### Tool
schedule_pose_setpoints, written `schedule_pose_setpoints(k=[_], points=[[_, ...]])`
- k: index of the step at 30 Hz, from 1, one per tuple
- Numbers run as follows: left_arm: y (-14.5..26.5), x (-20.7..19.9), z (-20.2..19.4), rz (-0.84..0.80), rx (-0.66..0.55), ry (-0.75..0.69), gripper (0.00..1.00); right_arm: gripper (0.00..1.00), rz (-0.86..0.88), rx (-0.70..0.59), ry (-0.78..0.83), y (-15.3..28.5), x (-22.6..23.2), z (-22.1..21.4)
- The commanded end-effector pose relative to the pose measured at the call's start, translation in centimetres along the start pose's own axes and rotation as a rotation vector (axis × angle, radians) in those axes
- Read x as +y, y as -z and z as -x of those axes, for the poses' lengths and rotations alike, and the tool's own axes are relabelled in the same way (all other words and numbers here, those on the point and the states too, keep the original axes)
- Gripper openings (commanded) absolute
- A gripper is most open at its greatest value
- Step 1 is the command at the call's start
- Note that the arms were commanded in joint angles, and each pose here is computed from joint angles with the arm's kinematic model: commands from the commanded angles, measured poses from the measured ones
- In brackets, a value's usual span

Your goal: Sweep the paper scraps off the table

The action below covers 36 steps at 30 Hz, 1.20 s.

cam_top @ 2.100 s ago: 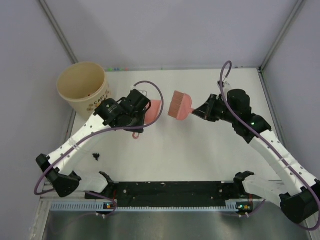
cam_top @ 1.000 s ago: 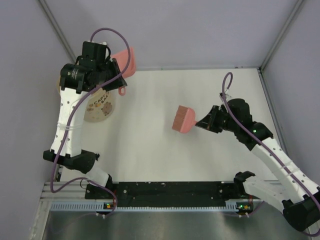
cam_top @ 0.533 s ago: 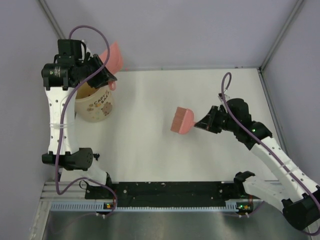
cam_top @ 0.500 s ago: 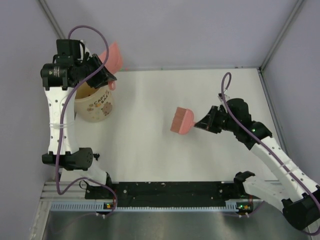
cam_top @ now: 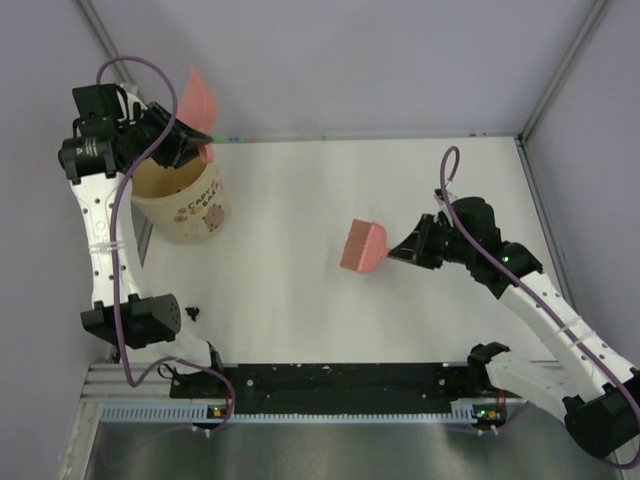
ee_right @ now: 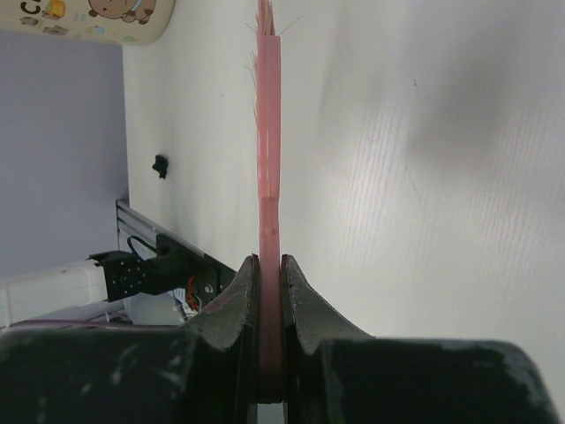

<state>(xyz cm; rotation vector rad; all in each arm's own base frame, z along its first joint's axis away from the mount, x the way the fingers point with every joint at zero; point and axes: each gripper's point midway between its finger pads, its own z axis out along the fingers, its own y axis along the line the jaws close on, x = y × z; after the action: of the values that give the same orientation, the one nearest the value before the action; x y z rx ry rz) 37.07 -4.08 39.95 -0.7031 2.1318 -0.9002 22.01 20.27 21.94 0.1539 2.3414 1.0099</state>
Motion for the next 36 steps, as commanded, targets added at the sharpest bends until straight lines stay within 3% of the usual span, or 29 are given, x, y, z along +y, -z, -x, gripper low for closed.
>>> schedule_pose_setpoints(k=[1,21,28,36], points=[[2.4,-3.3,2.2,-0.171,-0.089,-0.012,0.00,0.00,0.053,-0.013,0.023,0.7,1.8,0.6],[6.5,-7.0,7.2,-0.624,-0.159,0.339,0.00,0.00,0.042,0.007,0.028,1.6,1.7,0.0],[7.3,-6.7,7.8,-0.688,-0.203,0.405,0.00,0.00,0.044,0.009,0.041,1.8,1.7,-0.1],[9.4,-7.1,8.5,-0.922,-0.239,0.493,0.00,0.00,0.045,0.022,0.053,2.0,1.6,-0.4]])
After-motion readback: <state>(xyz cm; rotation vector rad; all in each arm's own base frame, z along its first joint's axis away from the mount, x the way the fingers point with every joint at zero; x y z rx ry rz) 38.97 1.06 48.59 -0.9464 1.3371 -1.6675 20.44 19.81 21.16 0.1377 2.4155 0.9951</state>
